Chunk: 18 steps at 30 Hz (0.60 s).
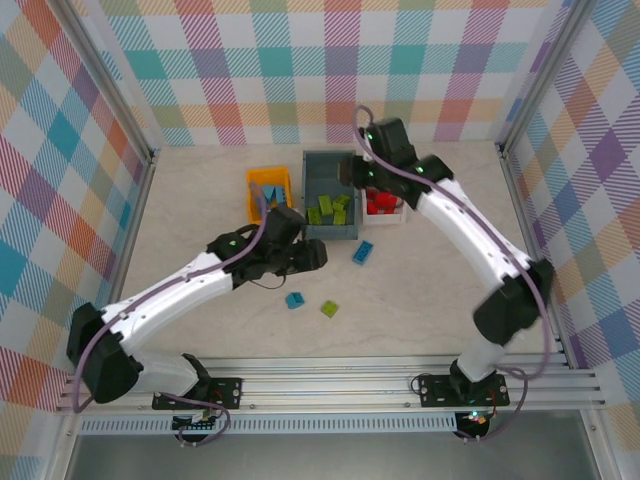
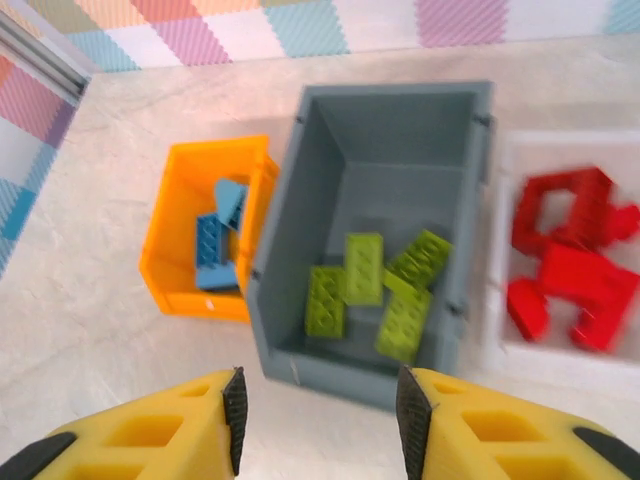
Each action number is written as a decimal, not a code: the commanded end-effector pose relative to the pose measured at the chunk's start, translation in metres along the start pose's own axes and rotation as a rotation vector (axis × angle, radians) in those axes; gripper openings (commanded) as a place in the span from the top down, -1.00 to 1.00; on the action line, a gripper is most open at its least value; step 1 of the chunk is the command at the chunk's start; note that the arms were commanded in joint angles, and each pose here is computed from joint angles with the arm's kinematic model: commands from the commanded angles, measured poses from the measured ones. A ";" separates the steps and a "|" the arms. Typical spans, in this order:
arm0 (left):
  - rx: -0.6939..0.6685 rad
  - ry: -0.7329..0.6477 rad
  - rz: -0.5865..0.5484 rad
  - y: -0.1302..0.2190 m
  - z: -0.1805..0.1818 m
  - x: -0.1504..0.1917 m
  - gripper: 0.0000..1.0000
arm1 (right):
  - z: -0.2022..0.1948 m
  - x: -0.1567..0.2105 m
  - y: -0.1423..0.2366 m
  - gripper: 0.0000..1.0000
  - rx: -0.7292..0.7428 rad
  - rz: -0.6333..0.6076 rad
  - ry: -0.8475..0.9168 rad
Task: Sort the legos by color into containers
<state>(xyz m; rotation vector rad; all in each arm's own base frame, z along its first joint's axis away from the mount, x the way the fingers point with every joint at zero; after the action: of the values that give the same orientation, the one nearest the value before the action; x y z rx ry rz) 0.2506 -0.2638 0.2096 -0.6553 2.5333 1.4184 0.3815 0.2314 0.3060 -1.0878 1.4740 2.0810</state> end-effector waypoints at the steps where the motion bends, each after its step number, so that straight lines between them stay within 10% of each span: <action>1: -0.004 -0.151 0.016 -0.022 -0.029 0.006 -0.23 | -0.019 0.038 0.024 0.02 0.065 -0.028 -0.021; 8: -0.182 -0.436 0.073 -0.110 -0.038 0.017 -0.37 | -0.036 0.125 0.097 -0.25 0.024 -0.023 -0.091; 18: -0.308 -0.583 0.041 -0.193 -0.033 0.008 -0.51 | -0.032 0.150 0.165 -0.54 -0.077 -0.104 -0.133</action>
<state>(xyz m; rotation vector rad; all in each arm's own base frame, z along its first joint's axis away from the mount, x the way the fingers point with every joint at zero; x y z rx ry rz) 0.3191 -0.3706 0.0668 -0.1737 1.9884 1.7631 0.1956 0.1196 0.2971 -1.0544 1.2387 2.0568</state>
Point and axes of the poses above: each hand's point on the last joint's axis, 136 mm out from that joint toward the fingers, its own y axis back along the fingers, its own z axis along the line the jaws close on, x = y × z, the point moved 2 cm from there along y, back along the fingers, and after that the axes turned 11 degrees about y, right-handed, at the moved point
